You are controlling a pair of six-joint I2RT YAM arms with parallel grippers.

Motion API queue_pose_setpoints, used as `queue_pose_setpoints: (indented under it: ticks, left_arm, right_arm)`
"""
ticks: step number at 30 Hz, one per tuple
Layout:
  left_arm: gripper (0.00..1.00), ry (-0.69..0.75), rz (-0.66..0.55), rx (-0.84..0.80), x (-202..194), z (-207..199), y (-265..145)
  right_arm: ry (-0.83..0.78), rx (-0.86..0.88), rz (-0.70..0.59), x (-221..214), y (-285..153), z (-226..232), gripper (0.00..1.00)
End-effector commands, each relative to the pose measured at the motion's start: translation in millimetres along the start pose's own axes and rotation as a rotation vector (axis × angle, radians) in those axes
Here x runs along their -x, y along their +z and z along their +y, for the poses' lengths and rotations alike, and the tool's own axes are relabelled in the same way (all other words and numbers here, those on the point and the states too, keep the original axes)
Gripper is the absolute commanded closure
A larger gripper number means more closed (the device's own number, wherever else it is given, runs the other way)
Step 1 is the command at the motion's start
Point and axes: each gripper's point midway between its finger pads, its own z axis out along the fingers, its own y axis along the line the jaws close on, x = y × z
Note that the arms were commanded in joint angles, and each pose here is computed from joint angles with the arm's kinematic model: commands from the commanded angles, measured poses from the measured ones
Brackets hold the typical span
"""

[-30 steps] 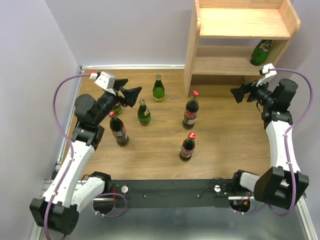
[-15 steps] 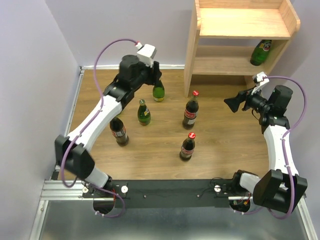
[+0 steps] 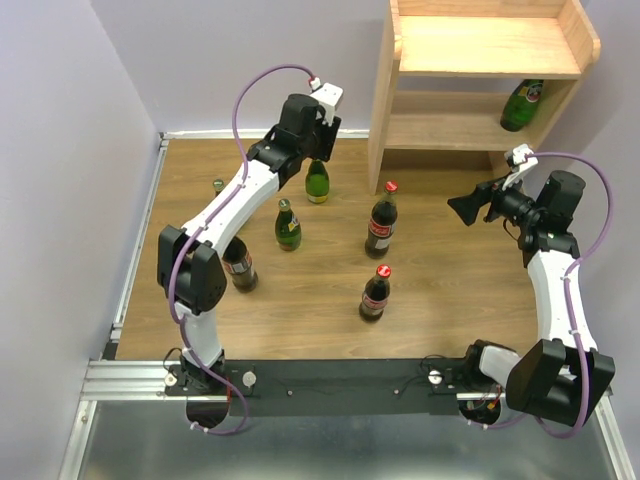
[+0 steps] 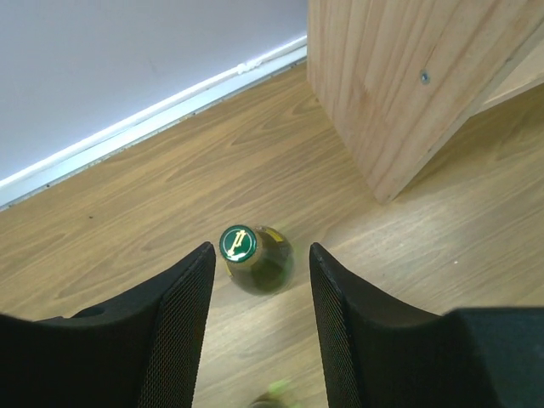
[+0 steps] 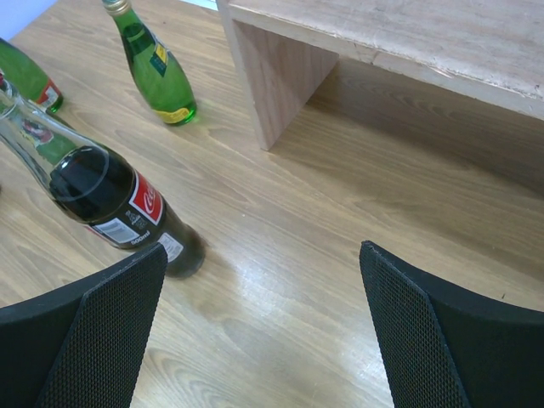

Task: Place and organize the beverage onto the shelf
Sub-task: Pick up the drink from the center of the board.

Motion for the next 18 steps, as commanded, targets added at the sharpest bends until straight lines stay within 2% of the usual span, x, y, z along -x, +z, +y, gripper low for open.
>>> queue_pose_setpoints:
  ticks: [1,8,18]
  left_arm:
    - [0.44,0.052,0.067,0.011,-16.3,-2.0,11.1]
    - [0.48,0.063,0.118,0.068,-33.9,5.8,29.8]
    - [0.46,0.085,0.143,0.186,-44.6,25.5,40.5]
  right_arm:
    - [0.012,0.025,0.014,-6.4,-2.2,6.0,0.00]
    - [0.018,0.044,0.014,-6.6,-1.6,8.8,0.00]
    - [0.029,0.056,0.019,-9.1,-0.6,9.8,0.00]
